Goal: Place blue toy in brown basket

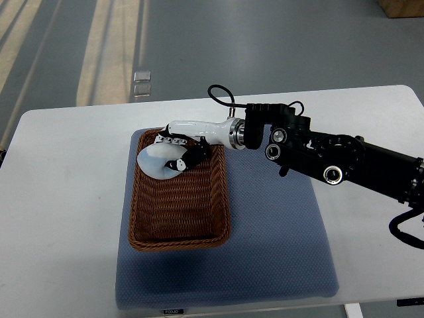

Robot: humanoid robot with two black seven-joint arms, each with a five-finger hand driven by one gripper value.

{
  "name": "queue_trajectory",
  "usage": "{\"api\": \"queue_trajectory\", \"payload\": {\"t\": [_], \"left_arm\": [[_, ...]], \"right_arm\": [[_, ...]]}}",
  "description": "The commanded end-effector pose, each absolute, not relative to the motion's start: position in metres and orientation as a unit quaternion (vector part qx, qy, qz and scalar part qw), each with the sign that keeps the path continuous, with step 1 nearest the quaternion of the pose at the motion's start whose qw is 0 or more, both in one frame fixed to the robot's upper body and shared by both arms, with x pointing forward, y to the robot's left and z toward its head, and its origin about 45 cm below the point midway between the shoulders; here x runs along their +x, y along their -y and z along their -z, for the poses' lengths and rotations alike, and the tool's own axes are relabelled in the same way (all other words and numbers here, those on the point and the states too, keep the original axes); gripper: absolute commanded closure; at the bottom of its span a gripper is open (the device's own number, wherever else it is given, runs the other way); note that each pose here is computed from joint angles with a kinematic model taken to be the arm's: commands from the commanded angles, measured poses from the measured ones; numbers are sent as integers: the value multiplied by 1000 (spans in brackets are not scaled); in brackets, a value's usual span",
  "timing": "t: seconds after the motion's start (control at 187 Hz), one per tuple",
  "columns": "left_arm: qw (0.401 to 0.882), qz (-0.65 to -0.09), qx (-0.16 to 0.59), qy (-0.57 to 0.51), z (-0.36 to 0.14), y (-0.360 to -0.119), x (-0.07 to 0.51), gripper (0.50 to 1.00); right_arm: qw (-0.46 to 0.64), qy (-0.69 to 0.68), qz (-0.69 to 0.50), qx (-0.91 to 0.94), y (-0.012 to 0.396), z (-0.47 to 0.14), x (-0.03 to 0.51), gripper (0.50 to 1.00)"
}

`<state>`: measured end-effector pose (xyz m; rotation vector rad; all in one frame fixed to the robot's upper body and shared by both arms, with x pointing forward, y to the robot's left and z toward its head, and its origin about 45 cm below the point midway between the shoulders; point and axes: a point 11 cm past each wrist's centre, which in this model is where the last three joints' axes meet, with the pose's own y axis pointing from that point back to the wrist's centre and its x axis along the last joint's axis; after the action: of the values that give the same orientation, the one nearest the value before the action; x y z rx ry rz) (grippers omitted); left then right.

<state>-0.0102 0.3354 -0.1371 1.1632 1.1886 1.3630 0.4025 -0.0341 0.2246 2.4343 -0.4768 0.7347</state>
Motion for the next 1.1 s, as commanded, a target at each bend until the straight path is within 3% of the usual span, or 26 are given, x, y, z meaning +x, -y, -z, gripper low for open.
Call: {"api": "queue_trajectory", "payload": {"t": [0.0, 0.08, 0.155, 0.315, 0.529, 0.625, 0.716, 0.764, 1.095], "left_arm": [[476, -558, 476, -486, 137, -335, -10, 500], [476, -558, 476, -486, 137, -335, -10, 500], [476, -558, 476, -486, 137, -335, -10, 500], [476, -558, 476, -486, 137, -335, -10, 500], [476, -558, 476, -486, 137, -335, -10, 500], [476, -558, 476, -486, 137, -335, -10, 500], [476, -558, 476, -486, 137, -335, -10, 500], [476, -558, 476, -486, 137, -335, -10, 500], [476, -557, 476, -486, 137, -335, -10, 500]], "right_arm": [[282, 188, -254, 906, 39, -205, 399, 920], [286, 196, -247, 905, 44, -197, 399, 887], [287, 204, -240, 905, 46, -190, 397, 818], [287, 208, -236, 905, 48, -186, 396, 746], [284, 205, -234, 907, 43, -186, 393, 705], [281, 206, -236, 907, 42, -188, 394, 644], [281, 210, -235, 906, 45, -191, 397, 634], [281, 215, -235, 905, 49, -193, 400, 601], [201, 304, -202, 909, 78, -245, 436, 591]]}}
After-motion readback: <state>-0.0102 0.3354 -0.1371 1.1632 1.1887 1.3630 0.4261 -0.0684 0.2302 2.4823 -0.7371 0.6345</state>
